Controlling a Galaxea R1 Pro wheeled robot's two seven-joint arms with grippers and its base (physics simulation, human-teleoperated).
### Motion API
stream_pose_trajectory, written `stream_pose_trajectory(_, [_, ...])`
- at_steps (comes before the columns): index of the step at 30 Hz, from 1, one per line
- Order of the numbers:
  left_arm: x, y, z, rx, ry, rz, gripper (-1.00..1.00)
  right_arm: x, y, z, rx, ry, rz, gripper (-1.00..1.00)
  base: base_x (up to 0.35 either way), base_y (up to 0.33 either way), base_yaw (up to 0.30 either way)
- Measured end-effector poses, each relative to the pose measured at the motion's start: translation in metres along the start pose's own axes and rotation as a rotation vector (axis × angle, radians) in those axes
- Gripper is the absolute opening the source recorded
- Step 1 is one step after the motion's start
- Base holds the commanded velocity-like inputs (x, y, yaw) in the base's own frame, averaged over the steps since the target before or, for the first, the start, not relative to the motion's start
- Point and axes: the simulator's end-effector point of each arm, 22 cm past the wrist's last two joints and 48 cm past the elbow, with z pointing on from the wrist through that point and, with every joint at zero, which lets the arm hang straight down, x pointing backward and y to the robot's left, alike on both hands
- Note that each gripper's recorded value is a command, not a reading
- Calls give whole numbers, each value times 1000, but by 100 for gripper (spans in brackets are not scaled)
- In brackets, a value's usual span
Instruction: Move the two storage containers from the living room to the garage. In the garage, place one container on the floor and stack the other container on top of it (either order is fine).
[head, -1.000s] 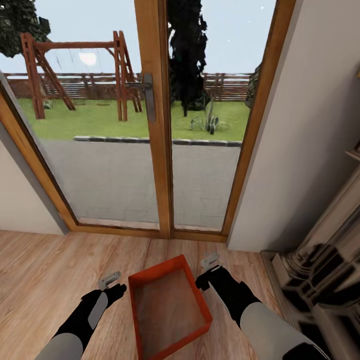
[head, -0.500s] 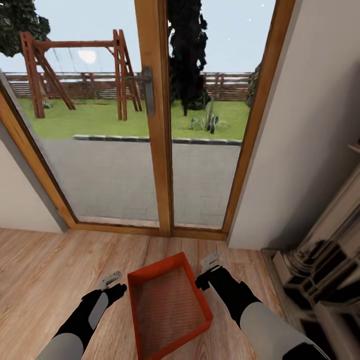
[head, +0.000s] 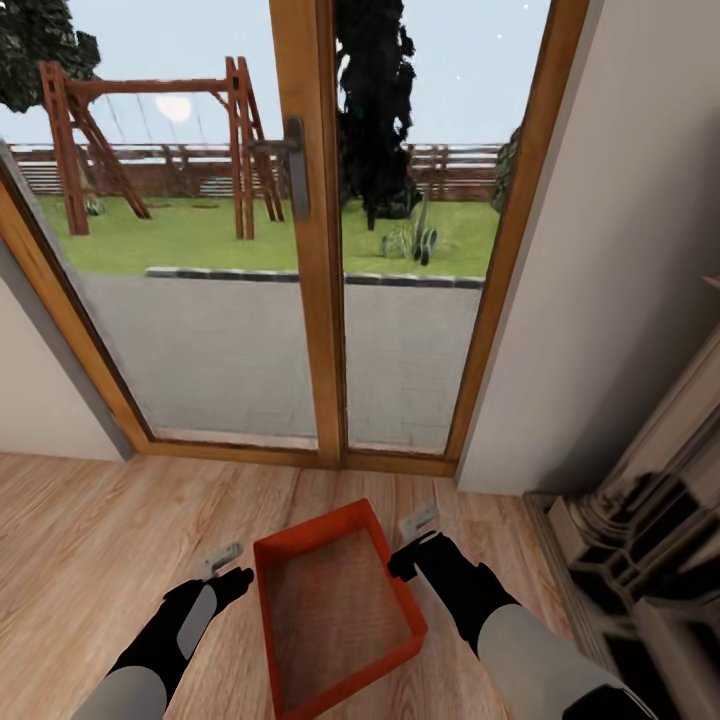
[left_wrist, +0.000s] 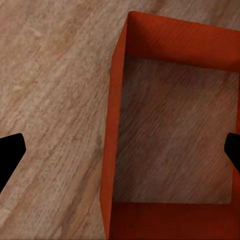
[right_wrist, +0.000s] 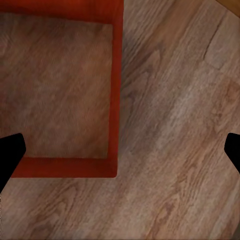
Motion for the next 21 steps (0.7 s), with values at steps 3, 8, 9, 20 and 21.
stream_pose_trajectory(3, [3,1,5,0,0,0,100,4,3,5,-2,2,0,100,0,0,0])
stream_pose_trajectory(8, [9,4,13,0,0,0,100,10,5,13,-3,3,0,100,0,0,0])
stream_pose_trajectory(9, [10,4,15,0,0,0,100,11,6,15,-3,3,0,100,0,0,0])
stream_pose_trajectory(20, [22,9,33,1,-1,0,100,17,7,31,3,-11,-1,100,0,0,0])
stream_pose_trajectory(21, [23,10,35,1,-1,0,100,16,7,33,4,-13,-1,100,0,0,0])
